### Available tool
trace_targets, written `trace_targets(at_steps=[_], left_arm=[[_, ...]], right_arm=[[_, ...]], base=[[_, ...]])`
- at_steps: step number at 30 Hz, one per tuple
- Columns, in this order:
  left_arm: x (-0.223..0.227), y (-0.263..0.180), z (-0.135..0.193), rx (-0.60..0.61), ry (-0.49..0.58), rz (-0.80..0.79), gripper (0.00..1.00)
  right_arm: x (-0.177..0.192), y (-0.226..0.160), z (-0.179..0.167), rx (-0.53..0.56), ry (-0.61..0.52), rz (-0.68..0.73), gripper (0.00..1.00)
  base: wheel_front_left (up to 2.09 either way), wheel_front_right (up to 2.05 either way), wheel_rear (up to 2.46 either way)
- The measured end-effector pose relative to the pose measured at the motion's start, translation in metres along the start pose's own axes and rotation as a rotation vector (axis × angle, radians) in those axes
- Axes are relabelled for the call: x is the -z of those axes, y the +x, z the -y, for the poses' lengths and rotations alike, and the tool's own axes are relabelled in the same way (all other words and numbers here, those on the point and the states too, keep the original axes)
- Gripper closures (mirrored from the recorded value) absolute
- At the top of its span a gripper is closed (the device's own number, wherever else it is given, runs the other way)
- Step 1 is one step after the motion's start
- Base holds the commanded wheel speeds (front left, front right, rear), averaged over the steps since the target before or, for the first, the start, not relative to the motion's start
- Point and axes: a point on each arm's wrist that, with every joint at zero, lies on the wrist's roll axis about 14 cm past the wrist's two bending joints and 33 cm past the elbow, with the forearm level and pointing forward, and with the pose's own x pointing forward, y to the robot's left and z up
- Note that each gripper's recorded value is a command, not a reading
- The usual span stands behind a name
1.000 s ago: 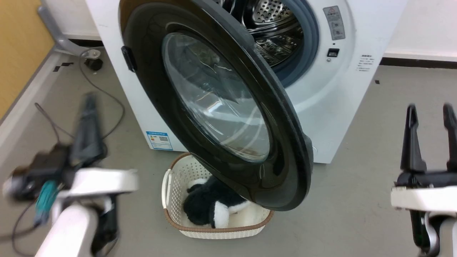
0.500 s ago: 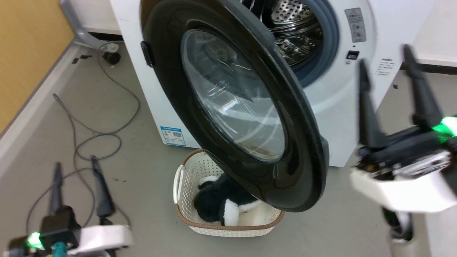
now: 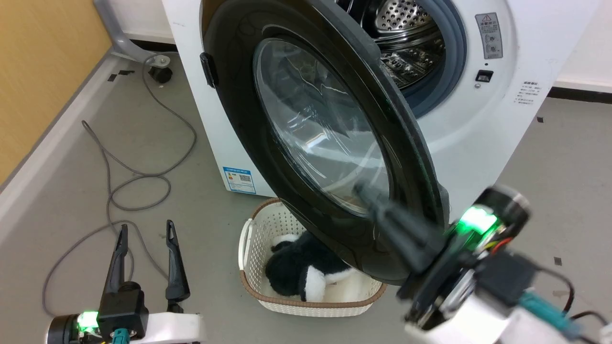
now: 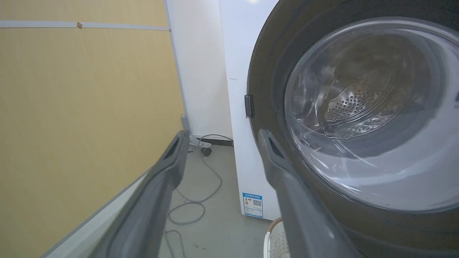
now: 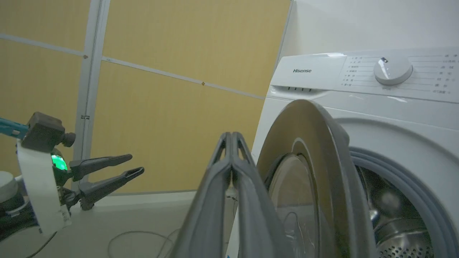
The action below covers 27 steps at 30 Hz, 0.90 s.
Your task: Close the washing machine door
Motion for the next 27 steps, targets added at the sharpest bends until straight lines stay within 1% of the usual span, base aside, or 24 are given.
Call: trace_targets(at_steps=[3,5,6,11,13,22,27], left_arm=[[0.003,0.0,0.004,0.007,-0.007,-0.008,0.0],[0.005,0.001,0.006,0.013,-0.012,-0.015,0.0],[0.008,0.001,0.01,0.023,-0.009,-0.023,0.0],[0.011,0.005,0.016,0.032,-0.008,-0.028,0.0],[0.013,0.007,0.018,0.034,-0.008,-0.034,0.0],[0.022,0.019,0.031,0.055,-0.002,-0.049,0.0],[0.026,0.031,0.041,0.075,-0.003,-0.049,0.0]], right_arm=[[0.031,-0.016,-0.01,-0.04,0.004,-0.113,1.0],[0.051,-0.028,-0.012,-0.039,0.019,-0.184,1.0],[0.071,-0.042,-0.009,-0.027,0.023,-0.255,1.0],[0.102,-0.07,0.02,0.071,0.012,-0.373,1.0],[0.109,-0.079,0.036,0.128,0.002,-0.403,1.0],[0.137,-0.112,0.09,0.331,0.005,-0.494,1.0],[0.152,-0.118,0.127,0.425,-0.013,-0.518,1.0]], base=[[0.0,0.0,0.0],[0.0,0.0,0.0],[0.0,0.0,0.0],[0.0,0.0,0.0],[0.0,0.0,0.0],[0.0,0.0,0.0],[0.0,0.0,0.0]])
